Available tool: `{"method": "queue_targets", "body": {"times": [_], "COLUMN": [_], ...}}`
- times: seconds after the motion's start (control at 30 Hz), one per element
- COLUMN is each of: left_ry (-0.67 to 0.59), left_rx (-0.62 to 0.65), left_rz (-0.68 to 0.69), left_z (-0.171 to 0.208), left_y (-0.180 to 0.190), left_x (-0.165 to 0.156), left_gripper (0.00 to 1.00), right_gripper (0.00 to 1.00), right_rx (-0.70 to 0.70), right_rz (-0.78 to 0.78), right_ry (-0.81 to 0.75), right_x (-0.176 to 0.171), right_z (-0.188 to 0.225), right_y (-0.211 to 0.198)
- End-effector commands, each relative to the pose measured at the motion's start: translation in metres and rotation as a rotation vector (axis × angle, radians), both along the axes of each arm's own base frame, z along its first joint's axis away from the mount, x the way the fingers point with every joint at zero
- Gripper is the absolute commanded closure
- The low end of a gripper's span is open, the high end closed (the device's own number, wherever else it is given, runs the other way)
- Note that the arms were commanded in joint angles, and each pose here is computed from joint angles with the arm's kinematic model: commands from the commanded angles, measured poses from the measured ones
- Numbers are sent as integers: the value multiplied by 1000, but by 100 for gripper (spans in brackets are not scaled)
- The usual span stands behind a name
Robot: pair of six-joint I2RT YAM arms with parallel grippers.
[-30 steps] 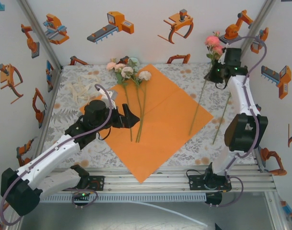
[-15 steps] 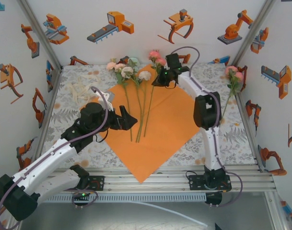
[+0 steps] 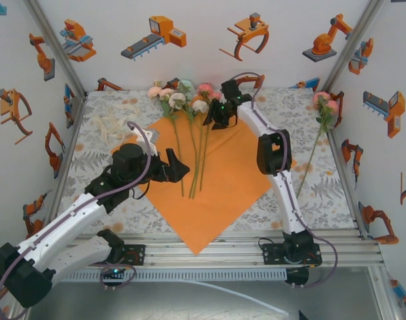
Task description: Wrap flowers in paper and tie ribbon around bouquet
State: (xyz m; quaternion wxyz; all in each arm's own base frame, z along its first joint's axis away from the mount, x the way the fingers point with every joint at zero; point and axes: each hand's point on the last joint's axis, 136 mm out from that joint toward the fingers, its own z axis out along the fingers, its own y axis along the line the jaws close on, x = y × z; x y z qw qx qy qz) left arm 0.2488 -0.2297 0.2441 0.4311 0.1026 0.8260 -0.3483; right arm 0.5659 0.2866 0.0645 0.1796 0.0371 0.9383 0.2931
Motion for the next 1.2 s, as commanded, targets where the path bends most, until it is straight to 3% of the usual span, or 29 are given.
{"method": "queue_targets", "body": {"times": [0.0,0.13,0.33,0.53,0.67,0.83,0.97,1.17], "left_ry": [-32,-53,-91,-115,-119,-119,-114,-113], "left_rx": [-11,-32,-63,-88,-65,-23,-4,-13], "left_rz": [-37,-56,-117,-163,-157,-145,-130,-108], "left_z": [7,9,14,15,11,3,-2,-1], "left_y": [-7,-10,-17,-21,-20,-18,-17,-18], "left_x": [1,-2,-9,-16,-13,-9,-4,8], "left_gripper": [2,2,2,3,3,3,3,3], "right_gripper": [47,46,45,45,45,47,49,53], "right_rx": [-39,-159,-393,-513,-505,-499,-468,-486], "right_rz": [50,23,-183,-501,-656,-688,-679,-665], "right_ry": [-190,-290,-398,-345,-217,-85,-9,116], "right_x": [-5,-19,-53,-103,-123,-110,-85,-80], "right_z": [99,158,209,178,129,76,44,-2], "right_y": [-17,-72,-206,-365,-436,-471,-477,-484]}}
